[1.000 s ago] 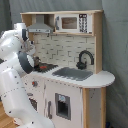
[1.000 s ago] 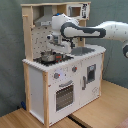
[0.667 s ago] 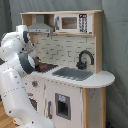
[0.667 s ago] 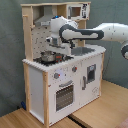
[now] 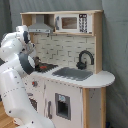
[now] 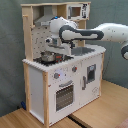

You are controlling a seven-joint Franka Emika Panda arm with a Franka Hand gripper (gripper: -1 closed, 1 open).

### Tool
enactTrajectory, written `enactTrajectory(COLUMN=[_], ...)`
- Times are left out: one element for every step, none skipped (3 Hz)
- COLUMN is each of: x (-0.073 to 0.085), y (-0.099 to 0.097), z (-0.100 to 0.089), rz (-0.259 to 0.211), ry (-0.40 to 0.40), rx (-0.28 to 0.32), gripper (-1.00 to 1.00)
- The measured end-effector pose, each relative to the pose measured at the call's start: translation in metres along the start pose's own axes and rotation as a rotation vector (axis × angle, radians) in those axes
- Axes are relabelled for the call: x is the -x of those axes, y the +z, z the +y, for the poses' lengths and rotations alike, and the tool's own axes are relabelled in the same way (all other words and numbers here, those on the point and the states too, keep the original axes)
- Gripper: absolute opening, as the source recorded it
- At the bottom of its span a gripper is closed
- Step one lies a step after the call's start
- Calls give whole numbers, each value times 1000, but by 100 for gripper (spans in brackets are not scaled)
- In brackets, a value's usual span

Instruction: Play with the kitchen

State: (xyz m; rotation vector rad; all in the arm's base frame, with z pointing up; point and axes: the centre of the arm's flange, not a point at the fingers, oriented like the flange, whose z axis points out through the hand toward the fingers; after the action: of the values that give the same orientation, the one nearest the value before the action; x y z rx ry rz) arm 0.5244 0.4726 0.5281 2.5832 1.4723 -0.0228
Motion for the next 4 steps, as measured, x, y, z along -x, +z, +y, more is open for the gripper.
enactTrajectory(x=[-3,-4,4,21], y=[-2,-30,-41,-56], z=[4,-10,-15,-19], rz=[16,54,25,-14], ry=[-44,-3,64,113], rx=[14,32,12,-24], gripper=[-100,-100,-100,-100])
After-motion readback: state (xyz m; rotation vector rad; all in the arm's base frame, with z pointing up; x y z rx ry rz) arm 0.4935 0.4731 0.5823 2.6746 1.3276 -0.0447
